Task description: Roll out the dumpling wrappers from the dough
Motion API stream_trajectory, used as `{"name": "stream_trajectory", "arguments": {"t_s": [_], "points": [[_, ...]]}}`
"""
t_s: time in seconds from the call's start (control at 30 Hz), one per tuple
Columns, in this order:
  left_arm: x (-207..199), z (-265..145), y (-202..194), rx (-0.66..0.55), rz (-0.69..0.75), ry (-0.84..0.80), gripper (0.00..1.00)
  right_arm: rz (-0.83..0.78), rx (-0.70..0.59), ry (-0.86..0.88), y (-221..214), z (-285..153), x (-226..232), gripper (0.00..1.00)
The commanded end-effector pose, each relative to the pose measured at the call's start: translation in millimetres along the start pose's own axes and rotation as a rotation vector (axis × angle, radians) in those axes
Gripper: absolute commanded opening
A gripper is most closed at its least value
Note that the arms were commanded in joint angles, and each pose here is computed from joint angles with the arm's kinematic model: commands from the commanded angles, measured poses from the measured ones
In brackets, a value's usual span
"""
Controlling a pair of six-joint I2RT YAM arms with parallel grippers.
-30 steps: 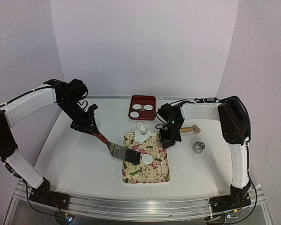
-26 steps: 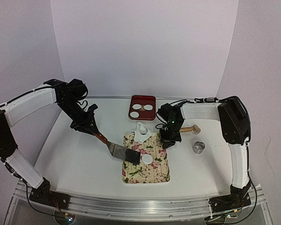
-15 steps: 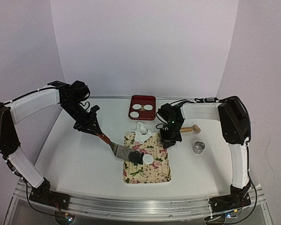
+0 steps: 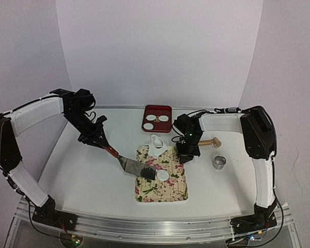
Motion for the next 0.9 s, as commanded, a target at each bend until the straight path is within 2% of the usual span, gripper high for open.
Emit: {"name": "stream_trajectory", "arguments": {"t_s": [0.0, 0.17, 0.47, 0.63, 0.87], "points": [[-3, 15, 3, -0.005, 0.013, 0.026, 0.0, 0.007, 0.01, -0.076, -4, 11, -8, 0.0], [-12, 25, 3, 0.016, 0.042, 0.022, 0.0, 0.009, 0.01, -0.08, -4, 11, -8, 0.0], [21, -12, 1, -0.031, 0.044, 0.136, 0.0, 0.015, 0.006, -0.091, -6, 10, -11, 0.0], [16, 3, -4, 0.007, 0.013, 0.07, 0.0, 0.013, 0.01, -0.086, -7, 11, -10, 0.0], [-6, 27, -5, 0.038, 0.042, 0.016, 0.0, 0.012, 0.007, -0.087, -8, 10, -8, 0.0]]}}
Point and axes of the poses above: each gripper's point midway between its finger pads, its own z axis out along the fingers, its own x axis along the line the jaws close on, y = z × x, the point moved 1 cm from there along -z, back along the fingers, and after that the axes turned 3 degrees about -z, right-handed, at the moved point
